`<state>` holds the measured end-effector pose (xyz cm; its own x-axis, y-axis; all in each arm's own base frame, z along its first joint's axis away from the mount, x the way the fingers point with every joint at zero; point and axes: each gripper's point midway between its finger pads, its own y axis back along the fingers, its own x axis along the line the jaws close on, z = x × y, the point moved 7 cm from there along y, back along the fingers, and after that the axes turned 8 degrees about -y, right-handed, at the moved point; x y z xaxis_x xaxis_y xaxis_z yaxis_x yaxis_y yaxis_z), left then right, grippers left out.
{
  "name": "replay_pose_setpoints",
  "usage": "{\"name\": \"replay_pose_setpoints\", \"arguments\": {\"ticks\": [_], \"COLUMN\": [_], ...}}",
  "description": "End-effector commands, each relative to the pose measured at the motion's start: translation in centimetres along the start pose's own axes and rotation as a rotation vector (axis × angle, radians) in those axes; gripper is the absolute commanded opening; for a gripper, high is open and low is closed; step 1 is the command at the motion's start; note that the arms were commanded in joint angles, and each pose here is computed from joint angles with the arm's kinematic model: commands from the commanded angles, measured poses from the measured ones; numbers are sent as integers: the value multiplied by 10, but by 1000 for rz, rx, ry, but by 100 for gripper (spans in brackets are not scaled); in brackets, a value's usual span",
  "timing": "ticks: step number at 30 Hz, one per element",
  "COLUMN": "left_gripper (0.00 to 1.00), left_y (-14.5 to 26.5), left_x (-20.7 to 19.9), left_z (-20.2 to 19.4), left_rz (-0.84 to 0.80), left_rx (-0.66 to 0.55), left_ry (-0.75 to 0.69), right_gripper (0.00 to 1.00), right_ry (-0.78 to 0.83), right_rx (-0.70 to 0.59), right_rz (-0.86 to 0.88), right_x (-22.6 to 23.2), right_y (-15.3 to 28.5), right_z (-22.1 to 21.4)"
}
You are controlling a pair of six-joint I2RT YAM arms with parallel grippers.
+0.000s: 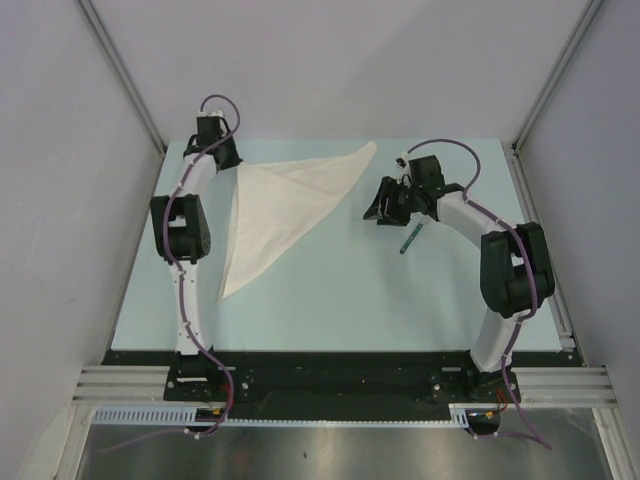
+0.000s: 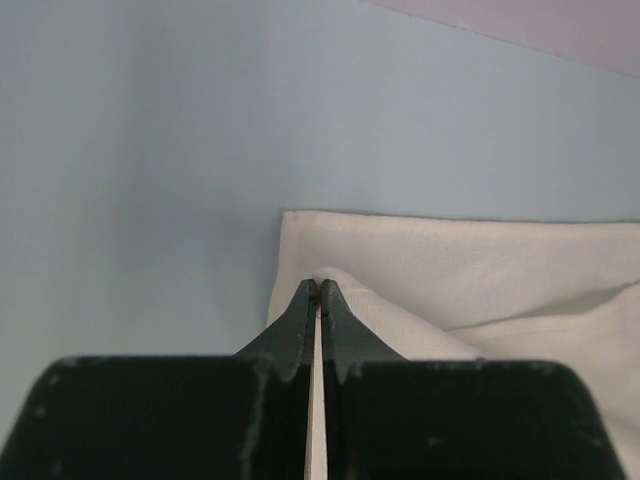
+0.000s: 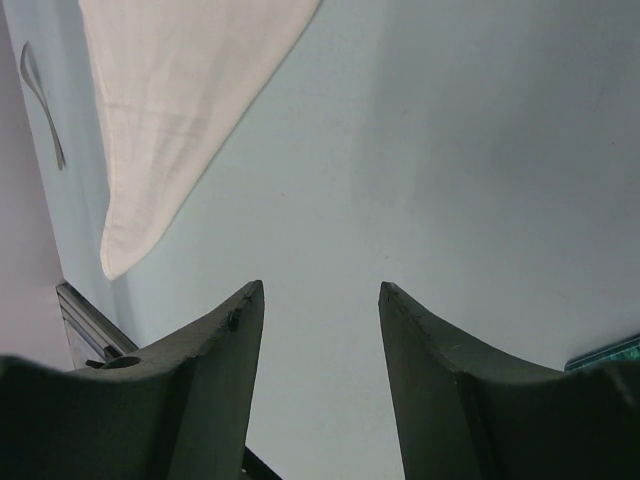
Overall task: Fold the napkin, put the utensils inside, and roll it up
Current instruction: Fold the napkin
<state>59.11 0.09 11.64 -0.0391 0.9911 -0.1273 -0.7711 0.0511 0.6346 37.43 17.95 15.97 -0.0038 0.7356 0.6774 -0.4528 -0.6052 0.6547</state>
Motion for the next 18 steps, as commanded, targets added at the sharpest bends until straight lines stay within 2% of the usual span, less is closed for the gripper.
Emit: {"name": "replay_pose_setpoints", "arguments": {"ticks": [1, 13, 16, 17, 18], "left_gripper": [1, 3, 14, 26, 33], "left_y": [7, -2, -4, -5, -4], "left_x": [6, 10, 12, 12, 12], "left_z": [32, 30, 27, 25, 26], "left_rz": [-11, -16, -16, -14, -14], "left_rx": [-102, -104, -95, -90, -92], "left_ry": [-4, 5, 8, 8, 8], "right_gripper": [55, 55, 55, 55, 55], "right_ry": [39, 34, 35, 35, 35], "right_rx": [-16, 0, -1, 0, -4], "right_rz": [34, 29, 28, 25, 24], "right_x": [13, 13, 13, 12, 11], "right_y": [-1, -9, -10, -11, -11], "right_z": [10, 9, 10, 9, 10]}}
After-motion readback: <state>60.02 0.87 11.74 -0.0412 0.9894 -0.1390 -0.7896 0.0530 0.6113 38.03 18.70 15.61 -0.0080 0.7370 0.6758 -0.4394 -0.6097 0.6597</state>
